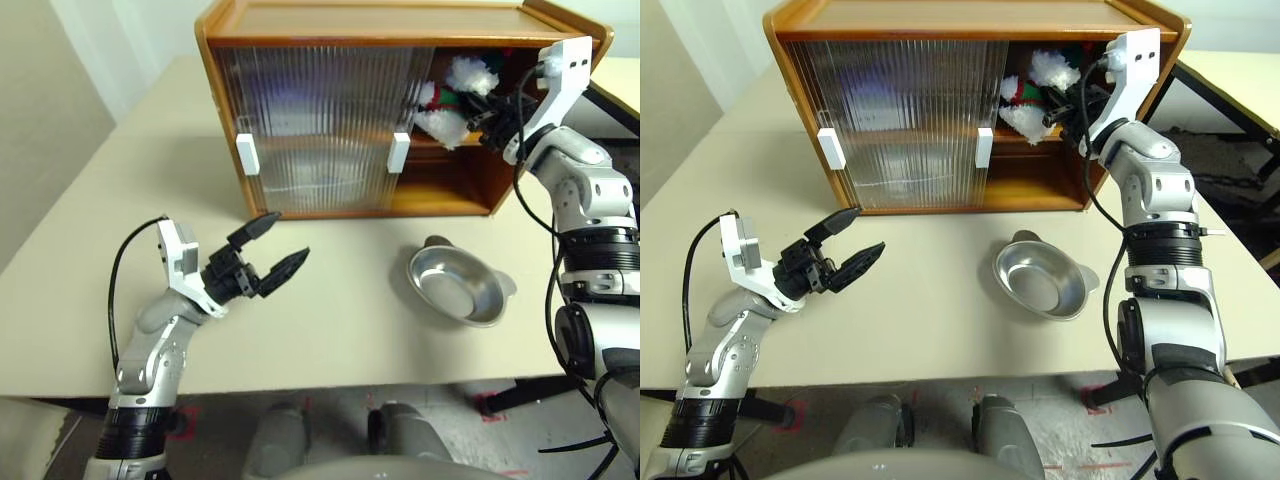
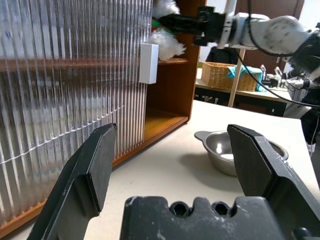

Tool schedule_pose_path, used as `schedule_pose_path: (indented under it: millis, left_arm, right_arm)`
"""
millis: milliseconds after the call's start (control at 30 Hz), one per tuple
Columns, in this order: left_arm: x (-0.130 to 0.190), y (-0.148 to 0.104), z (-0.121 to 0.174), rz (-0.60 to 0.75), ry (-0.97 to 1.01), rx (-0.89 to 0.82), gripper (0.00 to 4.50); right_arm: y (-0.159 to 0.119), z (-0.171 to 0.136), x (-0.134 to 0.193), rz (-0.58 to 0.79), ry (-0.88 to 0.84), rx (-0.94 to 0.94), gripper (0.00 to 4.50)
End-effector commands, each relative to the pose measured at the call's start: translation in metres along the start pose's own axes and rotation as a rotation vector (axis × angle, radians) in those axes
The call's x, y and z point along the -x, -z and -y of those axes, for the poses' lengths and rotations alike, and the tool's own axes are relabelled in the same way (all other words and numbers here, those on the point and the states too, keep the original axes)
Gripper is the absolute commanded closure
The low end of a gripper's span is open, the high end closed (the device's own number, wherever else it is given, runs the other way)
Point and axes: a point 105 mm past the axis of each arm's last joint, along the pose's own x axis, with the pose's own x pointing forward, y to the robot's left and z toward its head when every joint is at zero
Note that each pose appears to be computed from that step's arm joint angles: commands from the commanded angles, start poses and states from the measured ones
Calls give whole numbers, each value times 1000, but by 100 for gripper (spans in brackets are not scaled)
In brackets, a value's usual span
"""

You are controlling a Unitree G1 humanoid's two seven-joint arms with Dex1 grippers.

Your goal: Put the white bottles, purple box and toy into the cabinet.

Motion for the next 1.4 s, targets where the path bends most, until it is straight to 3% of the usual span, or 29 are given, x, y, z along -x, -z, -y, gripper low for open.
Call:
schedule_pose_path:
  millis: [33,333,733,1033,1200,1400]
  left_arm:
    - [-3,3,2,-20,23,2,0]
    - [-2,9,6,-29,35,11,0]
    - [1,14,4,-46,43,10,0]
    - [3,15,4,-51,45,11,0]
    - [6,14,2,-55,39,9,0]
    - [7,15,2,-57,40,8,0]
  right_arm:
    - [6,7,-5,-6,34,64,428]
    - [15,14,-5,-30,61,79,428]
    - [6,19,2,-12,75,114,3]
    - [-9,25,35,-55,-11,87,3]
    - [-20,5,69,-116,-232,-125,3]
    - [11,-25,131,-313,-478,-517,3]
